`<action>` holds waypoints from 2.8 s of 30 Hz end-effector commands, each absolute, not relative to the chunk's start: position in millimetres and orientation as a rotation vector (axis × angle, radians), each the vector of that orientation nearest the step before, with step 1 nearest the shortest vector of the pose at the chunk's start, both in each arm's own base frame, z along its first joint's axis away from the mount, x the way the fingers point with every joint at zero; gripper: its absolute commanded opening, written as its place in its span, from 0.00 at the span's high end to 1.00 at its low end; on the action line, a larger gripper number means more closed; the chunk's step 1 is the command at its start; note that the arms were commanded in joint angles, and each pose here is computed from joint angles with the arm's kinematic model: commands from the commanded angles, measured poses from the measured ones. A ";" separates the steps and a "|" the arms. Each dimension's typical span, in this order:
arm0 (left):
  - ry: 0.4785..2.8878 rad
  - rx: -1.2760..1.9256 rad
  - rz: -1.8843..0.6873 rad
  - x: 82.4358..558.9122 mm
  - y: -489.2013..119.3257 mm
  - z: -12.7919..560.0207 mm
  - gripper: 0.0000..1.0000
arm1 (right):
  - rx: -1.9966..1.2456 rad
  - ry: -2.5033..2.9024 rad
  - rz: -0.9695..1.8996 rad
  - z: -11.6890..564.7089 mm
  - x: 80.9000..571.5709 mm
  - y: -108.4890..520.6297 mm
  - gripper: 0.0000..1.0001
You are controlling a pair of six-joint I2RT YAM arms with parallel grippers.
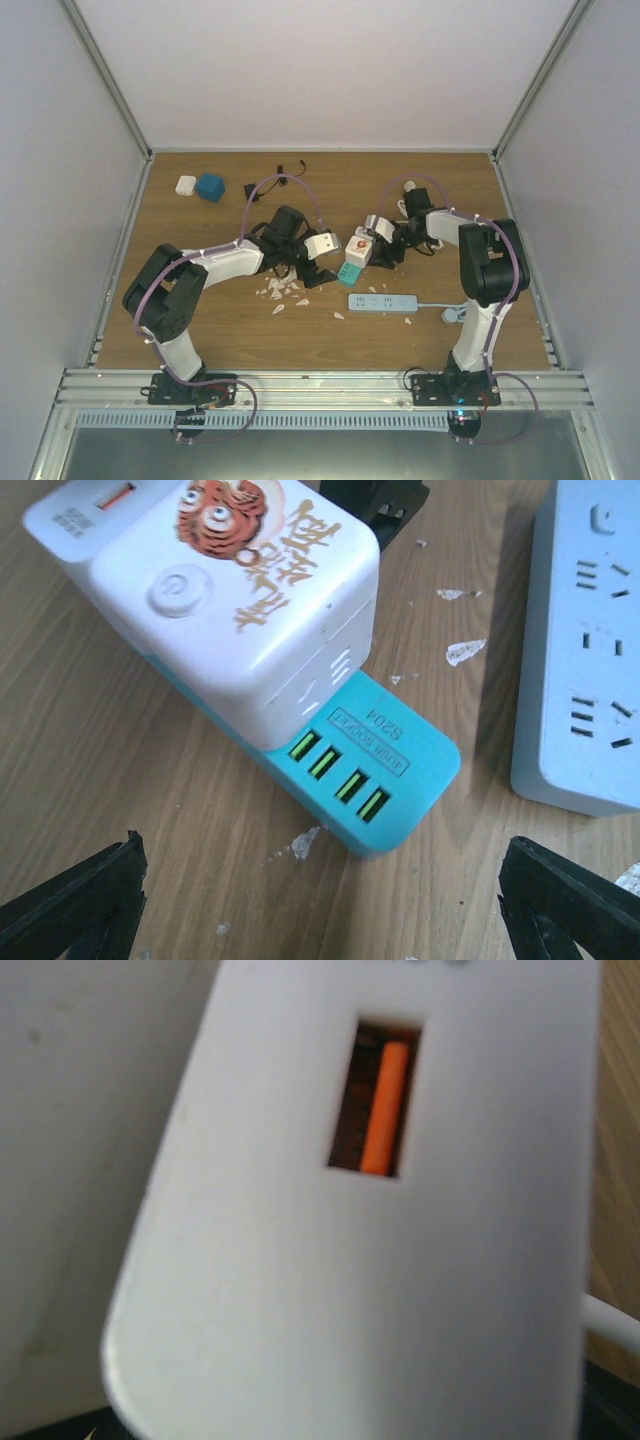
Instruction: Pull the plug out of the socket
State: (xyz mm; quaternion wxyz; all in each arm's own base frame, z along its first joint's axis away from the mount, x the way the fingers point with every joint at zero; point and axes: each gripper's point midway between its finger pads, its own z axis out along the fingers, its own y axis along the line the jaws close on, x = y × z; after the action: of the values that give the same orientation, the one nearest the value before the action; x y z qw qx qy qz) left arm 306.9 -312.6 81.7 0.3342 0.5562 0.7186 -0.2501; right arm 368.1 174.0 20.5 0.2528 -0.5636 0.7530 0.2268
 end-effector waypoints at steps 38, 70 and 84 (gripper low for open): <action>1.856 1.530 -0.548 314.0 -248.4 66.5 0.50 | -1.469 2.002 1.009 57.7 282.6 237.6 0.17; 2.030 1.454 -0.572 307.6 -234.4 35.3 0.32 | -1.333 1.882 0.870 104.0 316.9 210.2 0.14; 1.934 1.596 -0.564 283.5 -220.5 32.0 0.61 | -1.397 1.846 0.821 95.6 307.2 205.4 0.14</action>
State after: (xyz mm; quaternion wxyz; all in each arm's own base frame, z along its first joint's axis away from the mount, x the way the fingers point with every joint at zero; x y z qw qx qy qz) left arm 302.7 -228.2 34.9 0.2871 0.5589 0.7492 -0.2097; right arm 311.5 208.4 90.7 0.3185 -0.5173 0.7249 0.3247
